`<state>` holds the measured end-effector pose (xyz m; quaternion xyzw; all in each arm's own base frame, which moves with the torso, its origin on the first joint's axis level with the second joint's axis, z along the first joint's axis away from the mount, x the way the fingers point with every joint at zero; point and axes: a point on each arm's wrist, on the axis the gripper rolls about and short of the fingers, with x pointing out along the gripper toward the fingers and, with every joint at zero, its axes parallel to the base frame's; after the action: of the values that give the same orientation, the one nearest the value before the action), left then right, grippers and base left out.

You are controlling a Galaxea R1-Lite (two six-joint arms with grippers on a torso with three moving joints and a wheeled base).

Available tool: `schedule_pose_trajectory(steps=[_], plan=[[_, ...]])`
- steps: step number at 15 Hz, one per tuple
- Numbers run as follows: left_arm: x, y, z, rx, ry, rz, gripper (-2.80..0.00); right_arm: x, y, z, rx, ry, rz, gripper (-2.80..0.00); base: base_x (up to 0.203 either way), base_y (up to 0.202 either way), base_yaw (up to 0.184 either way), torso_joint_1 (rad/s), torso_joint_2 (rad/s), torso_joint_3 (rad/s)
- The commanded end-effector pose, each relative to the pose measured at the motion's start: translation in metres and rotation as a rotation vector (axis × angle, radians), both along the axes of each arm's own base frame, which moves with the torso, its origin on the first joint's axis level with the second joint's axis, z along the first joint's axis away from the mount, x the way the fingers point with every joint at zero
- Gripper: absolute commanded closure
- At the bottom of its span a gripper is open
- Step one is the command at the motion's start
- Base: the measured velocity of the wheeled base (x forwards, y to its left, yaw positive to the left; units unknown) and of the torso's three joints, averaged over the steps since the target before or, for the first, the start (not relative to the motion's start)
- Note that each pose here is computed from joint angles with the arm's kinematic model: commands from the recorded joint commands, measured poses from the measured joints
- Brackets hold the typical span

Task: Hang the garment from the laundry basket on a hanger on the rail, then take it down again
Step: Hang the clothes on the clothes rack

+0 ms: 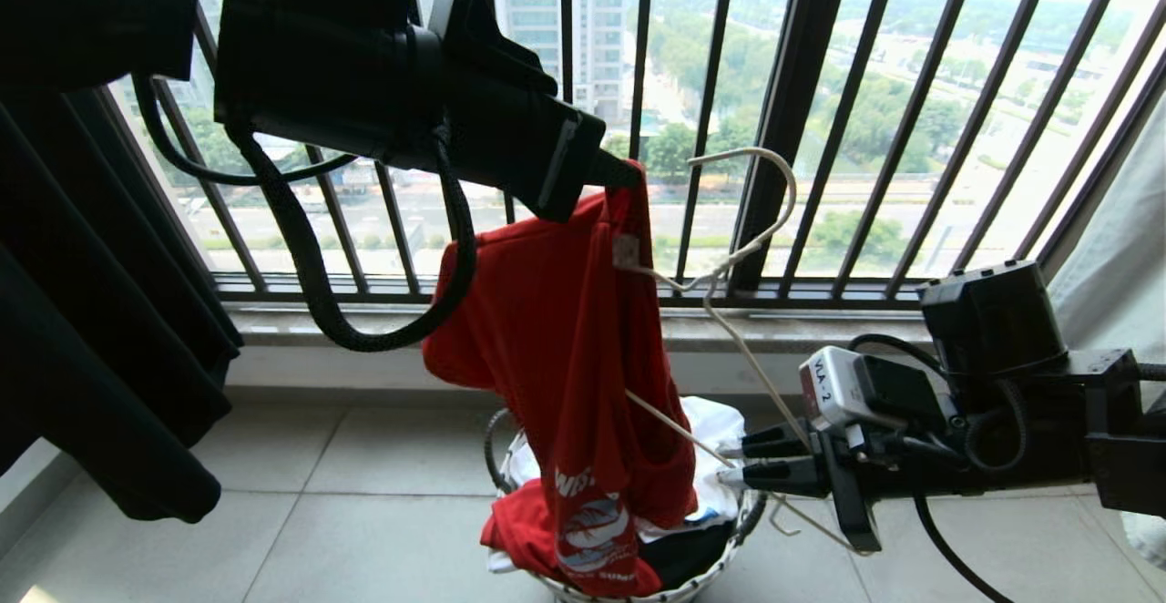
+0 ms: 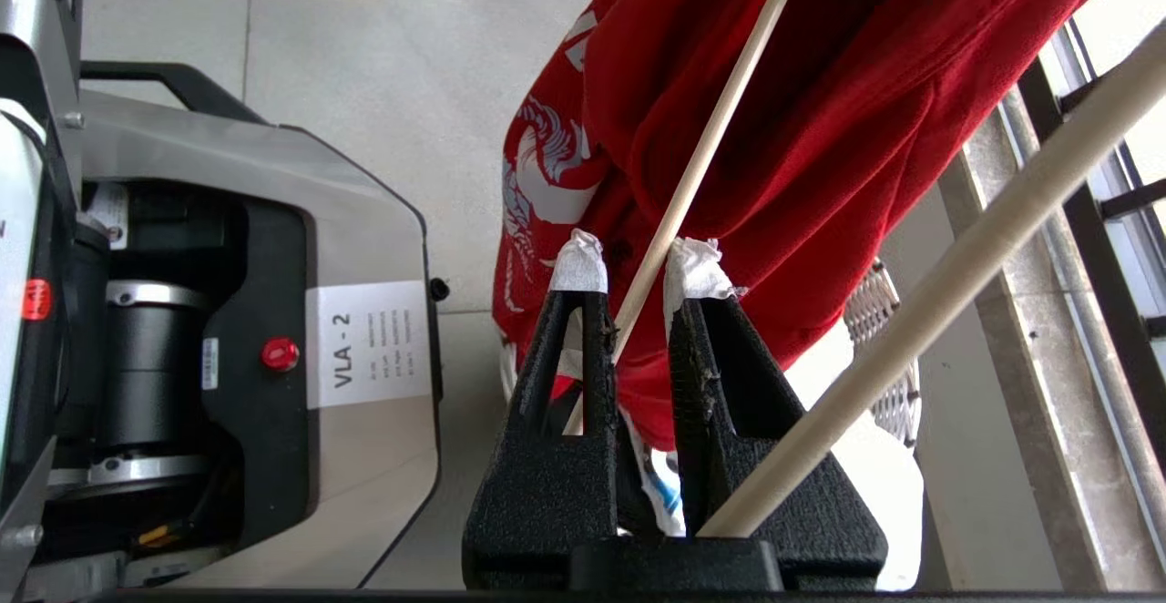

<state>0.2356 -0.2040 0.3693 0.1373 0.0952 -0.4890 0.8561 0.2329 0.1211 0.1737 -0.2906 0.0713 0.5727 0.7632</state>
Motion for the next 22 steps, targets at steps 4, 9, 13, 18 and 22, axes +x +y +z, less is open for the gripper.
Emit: schedule_pose_trajectory(steps=[4,9,13,18,22], plan=[[0.002,-0.018,-0.012,0.035,0.016,-0.045,0.00,0.004,0.015,0.002,0.002,-0.029,0.021,0.00,0.000,0.000,0.000,0.000,0.00,0.000],[-0.005,-0.038,-0.021,0.060,0.032,-0.100,0.00,0.006,0.019,0.004,-0.005,-0.042,0.013,0.00,0.000,0.000,0.000,0.000,0.00,0.000],[-0.013,-0.032,-0.018,0.068,0.040,-0.103,0.00,0.006,0.018,0.005,-0.002,-0.046,0.016,0.00,0.000,0.000,0.000,0.000,0.00,0.000],[-0.024,-0.020,-0.009,0.054,0.031,-0.100,0.00,0.005,0.015,0.000,-0.010,-0.029,0.007,0.00,0.000,0.000,0.000,0.000,0.00,0.000],[-0.029,-0.015,-0.011,0.068,0.038,-0.101,0.00,0.005,0.013,0.001,-0.007,-0.038,0.003,0.00,0.000,0.000,0.000,0.000,0.00,0.000]])
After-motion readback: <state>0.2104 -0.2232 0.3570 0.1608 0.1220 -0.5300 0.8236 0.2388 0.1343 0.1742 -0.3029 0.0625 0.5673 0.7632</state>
